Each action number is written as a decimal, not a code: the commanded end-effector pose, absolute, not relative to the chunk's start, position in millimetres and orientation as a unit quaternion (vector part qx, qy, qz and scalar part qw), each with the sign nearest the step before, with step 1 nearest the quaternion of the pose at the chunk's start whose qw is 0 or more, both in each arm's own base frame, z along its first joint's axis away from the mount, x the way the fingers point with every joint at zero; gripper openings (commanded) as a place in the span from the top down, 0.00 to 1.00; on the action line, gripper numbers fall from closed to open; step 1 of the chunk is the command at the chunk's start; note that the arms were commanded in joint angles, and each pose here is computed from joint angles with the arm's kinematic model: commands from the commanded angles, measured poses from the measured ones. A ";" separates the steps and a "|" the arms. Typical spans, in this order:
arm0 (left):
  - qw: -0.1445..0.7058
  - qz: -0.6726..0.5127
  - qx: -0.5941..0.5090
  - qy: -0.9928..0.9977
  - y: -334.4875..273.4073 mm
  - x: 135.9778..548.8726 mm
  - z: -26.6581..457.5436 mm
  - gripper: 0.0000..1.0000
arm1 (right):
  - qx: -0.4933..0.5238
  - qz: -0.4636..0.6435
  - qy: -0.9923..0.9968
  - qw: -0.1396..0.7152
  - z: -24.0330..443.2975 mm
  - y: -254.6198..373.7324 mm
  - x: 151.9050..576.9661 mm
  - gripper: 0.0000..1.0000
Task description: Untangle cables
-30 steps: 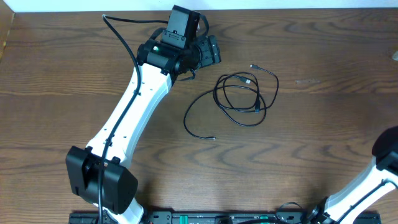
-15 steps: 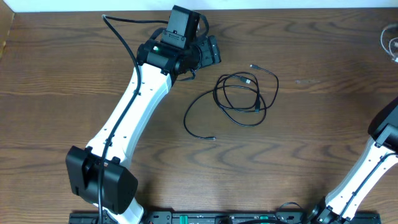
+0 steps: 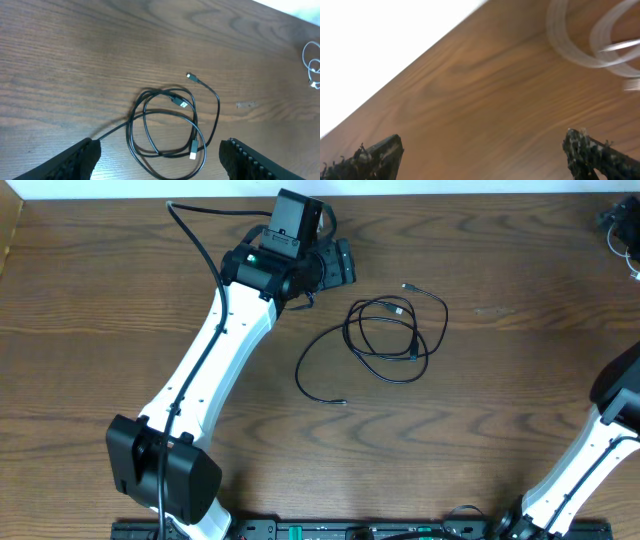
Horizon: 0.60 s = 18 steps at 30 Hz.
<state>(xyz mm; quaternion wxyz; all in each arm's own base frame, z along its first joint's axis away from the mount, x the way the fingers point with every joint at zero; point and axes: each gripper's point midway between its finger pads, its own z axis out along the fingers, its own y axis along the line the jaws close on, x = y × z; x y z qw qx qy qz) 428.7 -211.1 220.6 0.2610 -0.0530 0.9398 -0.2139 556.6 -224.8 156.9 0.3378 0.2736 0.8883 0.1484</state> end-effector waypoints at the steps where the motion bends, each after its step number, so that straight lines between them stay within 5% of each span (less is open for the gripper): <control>1: 0.257 -0.201 -0.025 0.945 -212.1 426.9 215.1 0.19 | 0.123 0.254 0.892 0.353 218.7 -126.8 555.3 0.01; 7: 0.225 -0.169 0.028 0.959 -203.3 409.1 201.5 0.19 | 0.044 0.311 0.912 0.263 200.3 -31.2 535.8 0.01; 18: 0.143 -0.178 0.124 0.966 -208.4 376.8 174.8 0.22 | 0.007 0.148 0.972 0.184 157.1 27.2 521.4 0.01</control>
